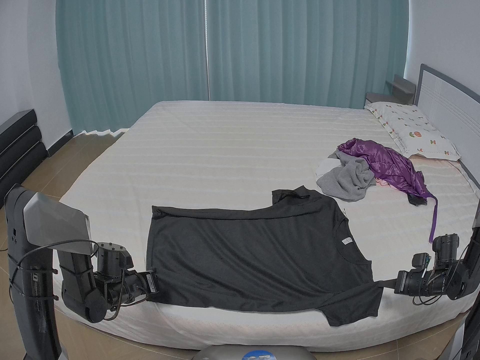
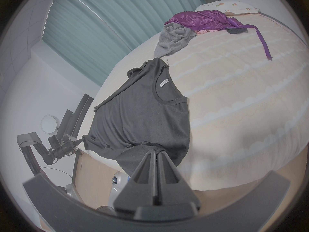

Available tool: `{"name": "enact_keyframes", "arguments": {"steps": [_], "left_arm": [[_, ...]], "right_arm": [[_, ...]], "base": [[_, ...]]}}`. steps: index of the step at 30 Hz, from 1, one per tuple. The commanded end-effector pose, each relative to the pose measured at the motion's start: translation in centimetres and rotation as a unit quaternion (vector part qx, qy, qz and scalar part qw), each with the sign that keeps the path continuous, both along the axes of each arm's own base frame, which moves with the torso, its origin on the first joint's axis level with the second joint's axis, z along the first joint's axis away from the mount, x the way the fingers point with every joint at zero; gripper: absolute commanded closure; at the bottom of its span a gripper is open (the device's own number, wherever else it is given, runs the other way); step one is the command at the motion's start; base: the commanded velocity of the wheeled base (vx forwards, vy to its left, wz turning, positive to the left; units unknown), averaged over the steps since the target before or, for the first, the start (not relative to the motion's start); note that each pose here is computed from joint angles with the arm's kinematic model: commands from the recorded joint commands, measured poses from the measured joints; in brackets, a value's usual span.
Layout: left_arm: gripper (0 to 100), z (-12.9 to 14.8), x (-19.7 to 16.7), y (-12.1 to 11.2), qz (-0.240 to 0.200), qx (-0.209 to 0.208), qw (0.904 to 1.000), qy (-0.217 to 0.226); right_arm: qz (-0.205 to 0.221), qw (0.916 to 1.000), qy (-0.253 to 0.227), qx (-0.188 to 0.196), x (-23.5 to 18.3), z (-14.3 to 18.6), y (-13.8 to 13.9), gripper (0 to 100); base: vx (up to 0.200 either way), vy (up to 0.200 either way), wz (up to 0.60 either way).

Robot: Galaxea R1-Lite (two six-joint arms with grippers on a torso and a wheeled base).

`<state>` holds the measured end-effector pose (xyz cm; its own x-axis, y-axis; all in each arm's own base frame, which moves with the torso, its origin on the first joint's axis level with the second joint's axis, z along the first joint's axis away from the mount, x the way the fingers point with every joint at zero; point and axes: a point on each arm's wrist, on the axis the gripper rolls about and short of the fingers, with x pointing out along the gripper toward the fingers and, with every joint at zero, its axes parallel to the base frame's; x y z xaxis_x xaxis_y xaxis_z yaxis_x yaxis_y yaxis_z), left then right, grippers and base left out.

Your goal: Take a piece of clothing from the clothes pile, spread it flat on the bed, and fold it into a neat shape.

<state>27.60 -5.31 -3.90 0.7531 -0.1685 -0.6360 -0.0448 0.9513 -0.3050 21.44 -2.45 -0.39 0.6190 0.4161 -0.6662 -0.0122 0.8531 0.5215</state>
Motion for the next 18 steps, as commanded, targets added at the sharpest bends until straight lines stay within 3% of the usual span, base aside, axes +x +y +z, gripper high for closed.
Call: {"name": "enact_keyframes", "arguments": {"steps": [1,2,10,18], "left_arm": [[100,-1.5,0.4,0.2,0.005,0.003,0.9998,0.017],[0,-1.6,0.3,0.2,0.005,0.002,0.9998,0.019],[0,-1.8,0.0,0.5,-0.002,-0.007,0.9995,0.031],[0,-0.9,-2.1,1.1,-0.045,-0.053,0.9959,0.057]], "right_arm": [[0.0,1.0,0.002,0.001,0.1,-0.2,0.0,100],[0.0,1.0,0.003,0.001,0.1,-0.2,0.0,100],[0.0,1.0,0.008,0.002,0.1,-0.4,0.0,100],[0.002,1.0,0.008,0.005,0.1,-0.4,0.0,100]], "base": [[0.0,0.0,0.0],[0.0,0.0,0.0],[0.0,0.0,0.0],[0.0,0.0,0.0]]}}
